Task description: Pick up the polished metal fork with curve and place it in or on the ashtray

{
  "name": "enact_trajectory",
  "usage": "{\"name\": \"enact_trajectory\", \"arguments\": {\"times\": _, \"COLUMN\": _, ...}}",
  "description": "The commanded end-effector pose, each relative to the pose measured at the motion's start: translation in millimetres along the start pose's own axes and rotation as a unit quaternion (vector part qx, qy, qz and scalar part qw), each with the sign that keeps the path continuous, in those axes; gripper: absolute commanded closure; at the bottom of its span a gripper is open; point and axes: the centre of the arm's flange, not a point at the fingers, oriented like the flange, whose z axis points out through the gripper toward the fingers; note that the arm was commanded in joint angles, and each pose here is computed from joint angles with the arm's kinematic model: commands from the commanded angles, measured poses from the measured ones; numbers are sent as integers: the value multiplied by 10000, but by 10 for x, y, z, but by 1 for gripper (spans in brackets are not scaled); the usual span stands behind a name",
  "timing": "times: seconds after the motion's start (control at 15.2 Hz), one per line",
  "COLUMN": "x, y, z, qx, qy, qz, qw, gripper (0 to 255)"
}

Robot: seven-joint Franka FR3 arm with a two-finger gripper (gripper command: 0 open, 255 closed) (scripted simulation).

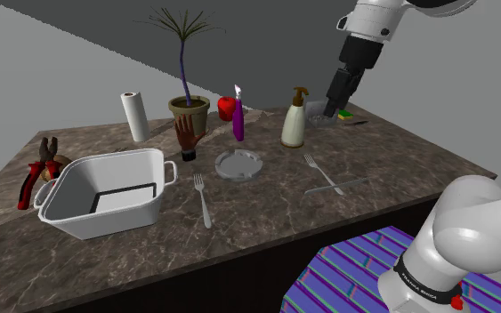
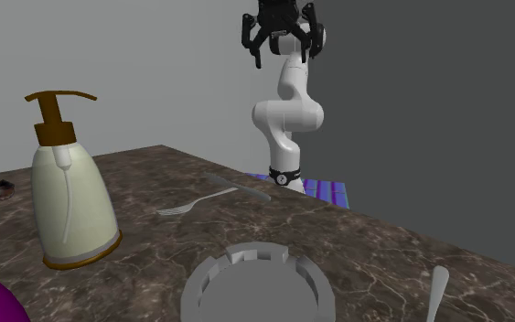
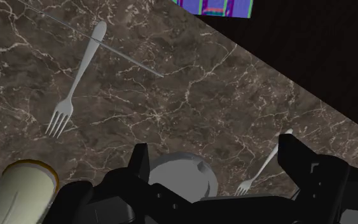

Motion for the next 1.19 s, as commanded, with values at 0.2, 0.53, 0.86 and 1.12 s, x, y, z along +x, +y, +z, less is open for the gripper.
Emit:
{"name": "enact_trajectory", "arguments": {"times": 0.2, "x": 213, "y": -227, "z": 265, "qx": -62, "qy": -15, "qz": 257, "qw": 9996, "gripper": 0}}
{"name": "enact_trajectory", "arguments": {"times": 0.53, "x": 592, "y": -572, "z": 715, "qx": -165, "qy": -40, "qz": 686, "qw": 9975, "gripper": 0}}
{"name": "enact_trajectory", "arguments": {"times": 0.86, "x": 995, "y": -874, "z": 1173, "qx": -267, "qy": -64, "qz": 1113, "qw": 9934, "gripper": 0}}
{"name": "enact_trajectory", "arguments": {"times": 1.12, "x": 1334, "y": -1084, "z": 1546, "qx": -349, "qy": -84, "qz": 1453, "qw": 9887, "gripper": 0}}
